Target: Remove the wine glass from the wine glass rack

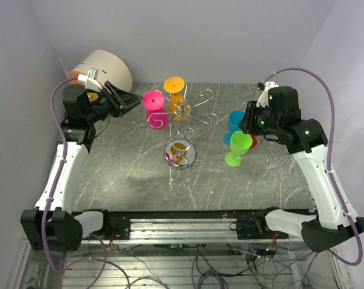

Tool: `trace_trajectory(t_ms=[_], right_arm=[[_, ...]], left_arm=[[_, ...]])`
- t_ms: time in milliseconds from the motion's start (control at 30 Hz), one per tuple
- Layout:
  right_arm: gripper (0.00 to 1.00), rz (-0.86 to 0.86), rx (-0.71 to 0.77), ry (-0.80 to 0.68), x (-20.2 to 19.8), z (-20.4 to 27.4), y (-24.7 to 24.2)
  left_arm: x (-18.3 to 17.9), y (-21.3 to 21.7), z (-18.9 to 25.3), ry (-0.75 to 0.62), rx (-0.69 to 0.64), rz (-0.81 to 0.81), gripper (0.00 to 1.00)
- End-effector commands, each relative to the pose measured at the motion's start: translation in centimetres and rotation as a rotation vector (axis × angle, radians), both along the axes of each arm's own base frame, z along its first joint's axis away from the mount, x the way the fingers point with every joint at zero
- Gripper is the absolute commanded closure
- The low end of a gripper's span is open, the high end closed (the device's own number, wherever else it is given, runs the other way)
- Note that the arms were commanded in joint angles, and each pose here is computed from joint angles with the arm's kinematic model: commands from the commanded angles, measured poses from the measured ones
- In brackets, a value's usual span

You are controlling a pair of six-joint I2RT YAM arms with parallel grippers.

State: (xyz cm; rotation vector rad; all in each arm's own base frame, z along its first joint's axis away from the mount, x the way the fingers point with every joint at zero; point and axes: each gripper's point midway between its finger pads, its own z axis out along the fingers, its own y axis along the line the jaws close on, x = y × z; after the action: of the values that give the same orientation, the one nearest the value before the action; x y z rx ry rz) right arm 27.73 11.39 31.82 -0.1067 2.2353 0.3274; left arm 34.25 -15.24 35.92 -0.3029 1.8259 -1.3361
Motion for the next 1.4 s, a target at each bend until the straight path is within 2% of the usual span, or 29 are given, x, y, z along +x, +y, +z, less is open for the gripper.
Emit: trace_trajectory(t_ms=[0, 633, 733, 900, 1133, 1267, 1367], right_arm=[[0.70, 0.011, 0.016, -0.024, 0.1, 0.5, 0.2], [0.70, 0.014, 0.004, -0.022, 0.3, 0.4, 0.2], [0.70, 0.013, 0.002, -0.027, 0.2, 0.5, 0.1], [0.71, 0.011, 0.000, -0.030, 0.2, 0.6, 0.0], [0.71, 0.009, -0.001, -0.032, 0.1, 0.7, -0.1], [0.71, 0.006, -0.006, -0.037, 0.1, 0.8, -0.2], [0.71, 0.004, -0.005, -0.040, 0.1, 0.9, -0.2]], left_arm=[[-0.1, -0.4, -0.3, -0.017, 0.016, -0.045, 0.51], [1.0, -1.9, -1.1, 0.007, 0.030, -0.078, 0.56], [1.0, -2.1, -1.0, 0.003, 0.019, -0.084, 0.60], [1.1, -2.2, -0.7, 0.003, -0.001, -0.086, 0.73], [0.8, -2.5, 0.2, -0.004, -0.043, -0.110, 0.79], [0.4, -2.8, 0.9, -0.007, -0.079, -0.132, 0.91], [0.0, -2.9, 1.9, -0.019, -0.104, -0.141, 0.93]])
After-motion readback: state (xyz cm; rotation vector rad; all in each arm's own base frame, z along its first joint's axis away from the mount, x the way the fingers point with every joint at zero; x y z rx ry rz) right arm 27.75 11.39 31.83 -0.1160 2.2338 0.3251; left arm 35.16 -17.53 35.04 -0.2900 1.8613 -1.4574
